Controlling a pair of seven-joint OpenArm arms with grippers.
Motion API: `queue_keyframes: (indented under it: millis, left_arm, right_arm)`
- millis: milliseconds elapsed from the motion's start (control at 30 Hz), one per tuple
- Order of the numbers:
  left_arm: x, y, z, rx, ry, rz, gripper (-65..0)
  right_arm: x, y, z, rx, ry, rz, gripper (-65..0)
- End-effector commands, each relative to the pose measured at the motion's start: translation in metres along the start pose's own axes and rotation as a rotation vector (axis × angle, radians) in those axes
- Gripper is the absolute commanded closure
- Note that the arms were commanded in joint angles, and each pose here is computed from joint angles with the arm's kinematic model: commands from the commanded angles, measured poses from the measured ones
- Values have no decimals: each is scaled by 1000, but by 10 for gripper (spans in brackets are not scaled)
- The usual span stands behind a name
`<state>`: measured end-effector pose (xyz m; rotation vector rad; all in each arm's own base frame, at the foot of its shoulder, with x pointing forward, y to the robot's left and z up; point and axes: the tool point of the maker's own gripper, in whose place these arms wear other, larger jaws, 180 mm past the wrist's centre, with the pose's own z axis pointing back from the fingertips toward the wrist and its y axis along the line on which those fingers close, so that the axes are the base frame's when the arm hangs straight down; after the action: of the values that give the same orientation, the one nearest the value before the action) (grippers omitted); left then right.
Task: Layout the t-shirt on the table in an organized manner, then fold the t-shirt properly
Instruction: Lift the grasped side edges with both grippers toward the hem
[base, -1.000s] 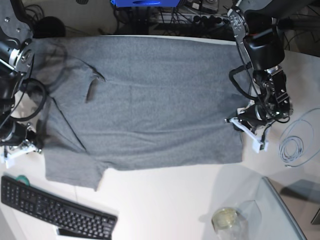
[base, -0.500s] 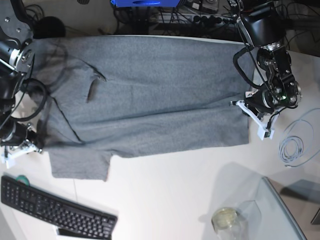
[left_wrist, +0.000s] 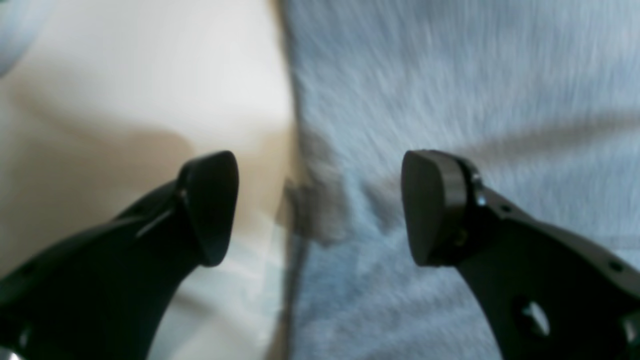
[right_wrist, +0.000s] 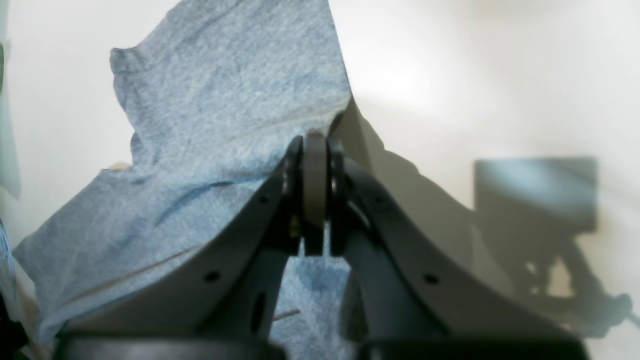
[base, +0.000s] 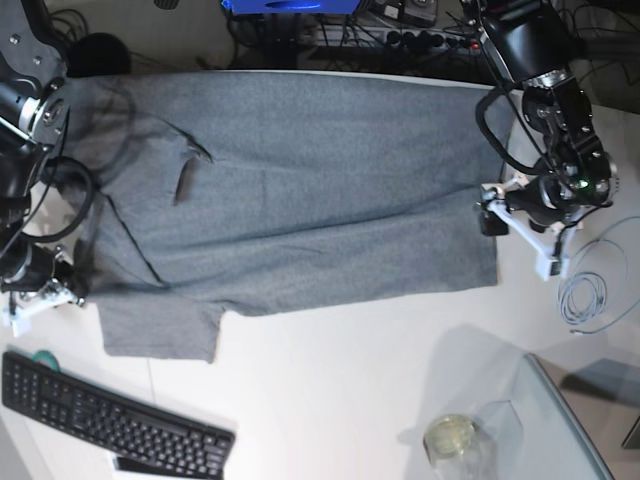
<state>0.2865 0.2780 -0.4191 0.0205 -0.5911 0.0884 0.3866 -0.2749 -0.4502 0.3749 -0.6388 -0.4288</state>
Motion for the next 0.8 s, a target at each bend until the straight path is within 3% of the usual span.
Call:
queue_keyframes:
  millis: [0, 133, 267, 467, 767]
  left_arm:
    - [20, 14, 6, 30, -52, 20, -487]
    - [41, 32, -10, 16, -74, 141, -487]
    - [64, 32, -35, -32, -160, 209, -487]
    - [56, 8, -75, -123, -138, 311, -487]
    - [41, -13, -99, -173, -148, 393, -485]
  right_arm:
    - [31, 5, 8, 15, -75, 17, 0]
    - [31, 5, 8, 15, -75, 17, 0]
    - [31, 5, 8, 15, -75, 17, 0]
    - [33, 3, 9, 12, -77, 18, 0]
    - [33, 3, 9, 12, -77, 18, 0]
